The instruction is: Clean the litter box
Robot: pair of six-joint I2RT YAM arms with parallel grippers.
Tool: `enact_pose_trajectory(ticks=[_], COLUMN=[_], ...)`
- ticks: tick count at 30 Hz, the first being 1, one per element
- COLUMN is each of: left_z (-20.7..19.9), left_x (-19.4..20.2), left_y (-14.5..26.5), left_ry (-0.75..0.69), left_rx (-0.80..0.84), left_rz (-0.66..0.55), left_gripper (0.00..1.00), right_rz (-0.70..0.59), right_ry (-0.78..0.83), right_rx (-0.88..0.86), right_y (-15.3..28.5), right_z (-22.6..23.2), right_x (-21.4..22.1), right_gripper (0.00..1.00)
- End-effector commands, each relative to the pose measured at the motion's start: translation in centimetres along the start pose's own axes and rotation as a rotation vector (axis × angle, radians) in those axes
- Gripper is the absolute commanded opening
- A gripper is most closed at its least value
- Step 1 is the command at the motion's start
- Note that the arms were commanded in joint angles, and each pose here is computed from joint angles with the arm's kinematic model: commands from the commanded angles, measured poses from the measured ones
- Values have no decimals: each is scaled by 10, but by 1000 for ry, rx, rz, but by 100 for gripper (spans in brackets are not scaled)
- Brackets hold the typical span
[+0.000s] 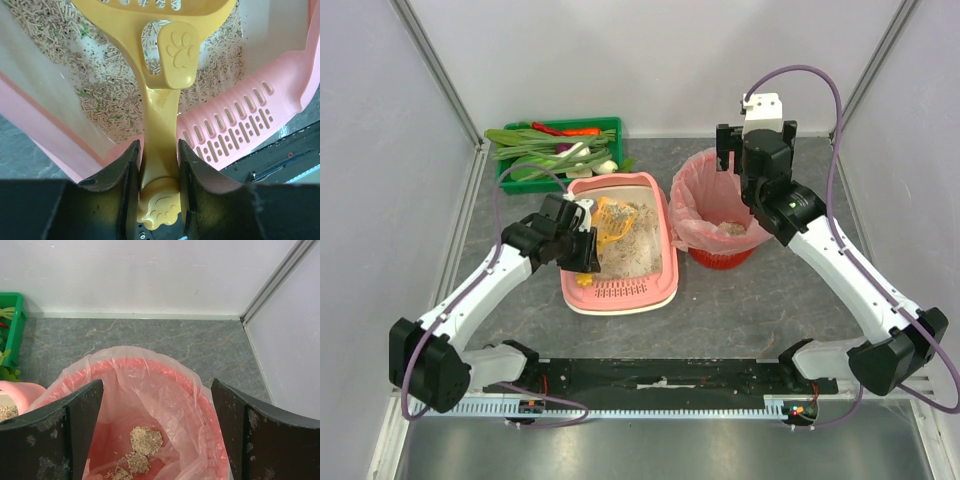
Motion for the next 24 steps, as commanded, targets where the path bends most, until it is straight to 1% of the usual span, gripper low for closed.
enact_pose_trajectory(ticks=[1, 2, 4, 6, 7, 8, 10, 11, 12, 14, 15, 16, 17, 19, 20, 21, 22, 23, 24], left_z=[-2, -10, -15, -6, -5, -7, -17, -20, -17, -6, -9, -18, -23, -18, -10, -10, -14, -21, -23], left_x=[-9, -5, -1, 3, 2, 5, 7, 10, 14, 13, 10, 5, 4, 7, 4, 1, -5, -4, -2], left_y=[7, 7, 4, 3, 3, 5, 4, 3, 4, 4, 8, 10, 11, 9, 9, 10, 12, 13, 11], left_ry=[-114, -135, -156, -118, -82, -63, -75, -106, -79, -10, 4, -13, -29, -20, 12, 38, 35, 6, -10], left_rx=[30, 60, 43, -17, -16, 26, 70, 50, 25, 6, 45, 84, 96, 43, 13, 36, 75, 116, 109], left_rz=[-85, -70, -53, -56, -71, -81, -82, -73, -55, -80, -110, -132, -129, -87, -104, -120, -158, -148, -124], left_gripper=[2, 2, 2, 2, 2, 2, 2, 2, 2, 2, 2, 2, 2, 2, 2, 2, 2, 2, 2], right_rz=[-51, -50, -49, -49, -48, -49, -46, -47, -46, -48, -48, -48, -47, -47, -45, -47, -48, -47, -48], right_ry=[-14, -13, -10, -11, -12, -10, -3, 0, 4, 7, 5, 5, 5, 5, 3, -2, -6, -7, -8], right_rx=[-12, -14, -26, -32, -37, -43, -47, -53, -58, -58, -56, -58, -59, -66, -67, -67, -69, -70, -73], right_y=[0, -1, -3, -4, -5, -5, -7, -7, -7, -8, -7, -7, -7, -7, -7, -7, -6, -6, -5], right_z=[1, 2, 5, 7, 9, 11, 12, 13, 15, 15, 14, 14, 15, 16, 17, 17, 16, 17, 17], right_x=[-24, -23, -25, -27, -26, -27, -27, -27, -27, -28, -28, -28, -27, -27, -27, -27, -28, -27, -27], right_gripper=[98, 98, 98, 98, 98, 98, 98, 98, 98, 98, 98, 98, 98, 98, 98, 98, 98, 98, 98])
Point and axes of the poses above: each gripper's point midway between its finger pads, its own y axis back along the fingers, its own z axis along the line the jaws close on, x = y × z, the point moved 4 cm from there along y, back along the fingers
